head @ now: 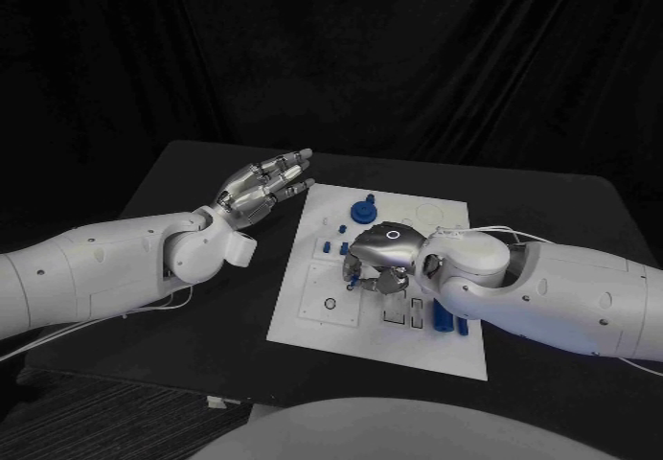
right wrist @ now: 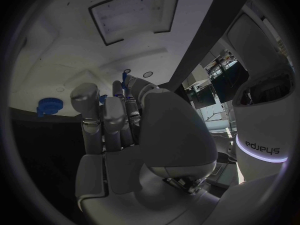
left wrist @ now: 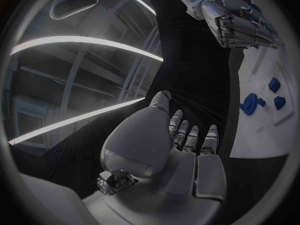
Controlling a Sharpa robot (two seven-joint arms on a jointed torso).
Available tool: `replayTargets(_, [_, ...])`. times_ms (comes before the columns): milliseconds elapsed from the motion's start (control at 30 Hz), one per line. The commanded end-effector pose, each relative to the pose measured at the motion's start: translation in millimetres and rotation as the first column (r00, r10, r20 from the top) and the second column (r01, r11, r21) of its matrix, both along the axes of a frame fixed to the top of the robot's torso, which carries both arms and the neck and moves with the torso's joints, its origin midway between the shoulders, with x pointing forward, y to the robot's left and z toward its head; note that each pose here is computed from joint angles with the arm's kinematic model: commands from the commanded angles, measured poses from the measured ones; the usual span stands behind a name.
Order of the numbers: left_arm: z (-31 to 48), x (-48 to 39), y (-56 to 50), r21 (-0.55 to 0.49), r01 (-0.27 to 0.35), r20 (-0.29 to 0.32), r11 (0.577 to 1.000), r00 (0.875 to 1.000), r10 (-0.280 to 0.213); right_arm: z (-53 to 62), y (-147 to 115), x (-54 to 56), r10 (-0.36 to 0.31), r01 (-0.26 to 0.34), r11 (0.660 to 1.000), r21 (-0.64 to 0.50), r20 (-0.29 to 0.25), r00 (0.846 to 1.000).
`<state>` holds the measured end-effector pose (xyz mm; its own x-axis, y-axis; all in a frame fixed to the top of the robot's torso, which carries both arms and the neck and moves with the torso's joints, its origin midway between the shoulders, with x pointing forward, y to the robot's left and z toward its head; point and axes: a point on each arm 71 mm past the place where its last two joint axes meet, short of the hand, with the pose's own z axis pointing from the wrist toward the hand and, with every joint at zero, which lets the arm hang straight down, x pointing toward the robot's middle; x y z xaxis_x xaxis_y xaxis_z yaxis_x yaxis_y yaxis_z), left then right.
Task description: Assemble the parts on the task board
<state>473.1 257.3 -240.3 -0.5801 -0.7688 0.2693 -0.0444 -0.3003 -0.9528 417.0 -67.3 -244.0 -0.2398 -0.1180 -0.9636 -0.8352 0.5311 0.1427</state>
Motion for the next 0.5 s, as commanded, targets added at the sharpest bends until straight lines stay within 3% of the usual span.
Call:
replayTargets(33, [-0.8, -0.7, -2.2, -0.018, 0.013, -0.004, 1.000, 1.000, -0.014, -1.9, -0.1, -0.8, -0.016, 0.016, 1.000, -0.002, -0.001, 1.000])
replayTargets(500, [-5.2, -1.1, -1.9, -0.016, 0.019, -0.016, 1.000, 1.000, -0.019, -9.0, 0.0, -3.3, -0.021, 0.021, 1.000, 0.001, -0.012, 1.000])
